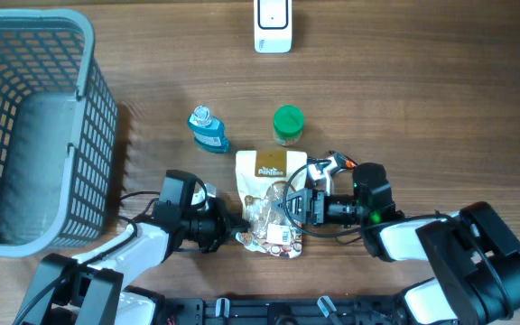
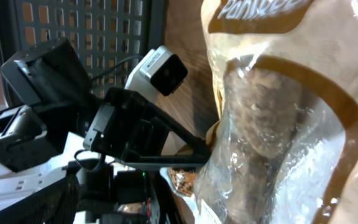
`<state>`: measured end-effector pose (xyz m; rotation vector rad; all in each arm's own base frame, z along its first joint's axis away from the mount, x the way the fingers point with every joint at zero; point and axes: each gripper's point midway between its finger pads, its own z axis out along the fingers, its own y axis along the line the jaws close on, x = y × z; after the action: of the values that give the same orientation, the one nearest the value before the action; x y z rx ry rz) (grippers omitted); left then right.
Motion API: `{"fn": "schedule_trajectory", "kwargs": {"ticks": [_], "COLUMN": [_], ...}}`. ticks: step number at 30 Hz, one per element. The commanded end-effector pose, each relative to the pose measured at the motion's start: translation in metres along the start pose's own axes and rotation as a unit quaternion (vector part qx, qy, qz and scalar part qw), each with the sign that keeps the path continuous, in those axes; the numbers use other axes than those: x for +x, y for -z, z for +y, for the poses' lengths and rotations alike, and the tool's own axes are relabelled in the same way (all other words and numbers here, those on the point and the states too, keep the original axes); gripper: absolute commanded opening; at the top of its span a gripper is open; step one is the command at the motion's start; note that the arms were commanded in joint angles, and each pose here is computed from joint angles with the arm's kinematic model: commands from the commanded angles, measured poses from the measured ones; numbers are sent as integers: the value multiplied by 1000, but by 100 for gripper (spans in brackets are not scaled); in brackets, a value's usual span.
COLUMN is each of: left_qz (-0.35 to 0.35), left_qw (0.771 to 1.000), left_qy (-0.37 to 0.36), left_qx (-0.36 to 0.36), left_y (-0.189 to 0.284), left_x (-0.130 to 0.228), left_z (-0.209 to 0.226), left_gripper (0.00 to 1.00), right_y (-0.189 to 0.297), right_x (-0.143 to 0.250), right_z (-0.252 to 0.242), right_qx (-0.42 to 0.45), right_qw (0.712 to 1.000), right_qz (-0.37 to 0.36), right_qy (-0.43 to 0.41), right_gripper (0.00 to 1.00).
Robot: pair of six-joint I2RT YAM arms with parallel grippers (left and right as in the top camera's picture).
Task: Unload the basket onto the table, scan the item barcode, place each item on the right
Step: 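Grasp the bottom of the bag with the left gripper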
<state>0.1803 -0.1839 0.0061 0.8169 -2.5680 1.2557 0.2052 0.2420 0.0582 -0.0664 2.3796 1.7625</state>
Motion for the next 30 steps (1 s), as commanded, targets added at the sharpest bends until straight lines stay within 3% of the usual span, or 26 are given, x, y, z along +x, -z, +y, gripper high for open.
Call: {"fn": "schedule_trajectory", "kwargs": {"ticks": [1, 4, 5, 7, 9, 13, 18, 21, 22, 23, 24, 26, 30], "left_qz": [7, 11, 12, 14, 16, 19, 19, 20, 20, 26, 34, 57, 96], "left_qw": [1000, 1000, 1000, 1000, 1000, 1000, 1000, 1000, 1000, 1000, 999, 997, 992], "left_qy": [11, 11, 11, 11, 11, 11, 9, 7, 8, 2, -12, -46, -84], "left_qx": [3, 4, 5, 6, 7, 8, 8, 6, 6, 5, 7, 13, 21], "left_y": [-2, -2, -2, -2, -2, -2, -2, -2, -2, -1, -1, 0, 2], "left_x": [3, 4, 4, 5, 6, 7, 7, 7, 8, 10, 13, 22, 38], "left_z": [1, 1, 0, 0, 0, -1, 0, 0, 1, 1, 1, 2, 5], "left_gripper": [4, 4, 4, 4, 4, 4, 5, 6, 5, 5, 5, 5, 5], "right_y": [-16, -25, -26, -26, -26, -26, -26, -26, -26, -26, -26, -25, -23], "right_x": [6, 15, 16, 15, 15, 15, 14, 14, 14, 14, 13, 11, 18], "right_z": [-2, 1, 1, 0, 0, 0, 0, 0, 0, 0, -1, -1, 5], "right_qx": [26, 30, 30, 32, 33, 32, 33, 33, 33, 33, 34, 35, 14], "right_qw": [999, 999, 999, 999, 999, 999, 999, 999, 999, 999, 999, 999, 1000], "right_qz": [-9, 1, 1, -1, -3, -3, -4, -4, -4, -4, -6, -9, 17], "right_qy": [-25, -20, -19, -19, -19, -19, -18, -18, -18, -18, -15, -9, 11], "right_gripper": [100, 99, 91, 60, 43, 23, 9, 13, 27, 59, 69, 81, 93]}}
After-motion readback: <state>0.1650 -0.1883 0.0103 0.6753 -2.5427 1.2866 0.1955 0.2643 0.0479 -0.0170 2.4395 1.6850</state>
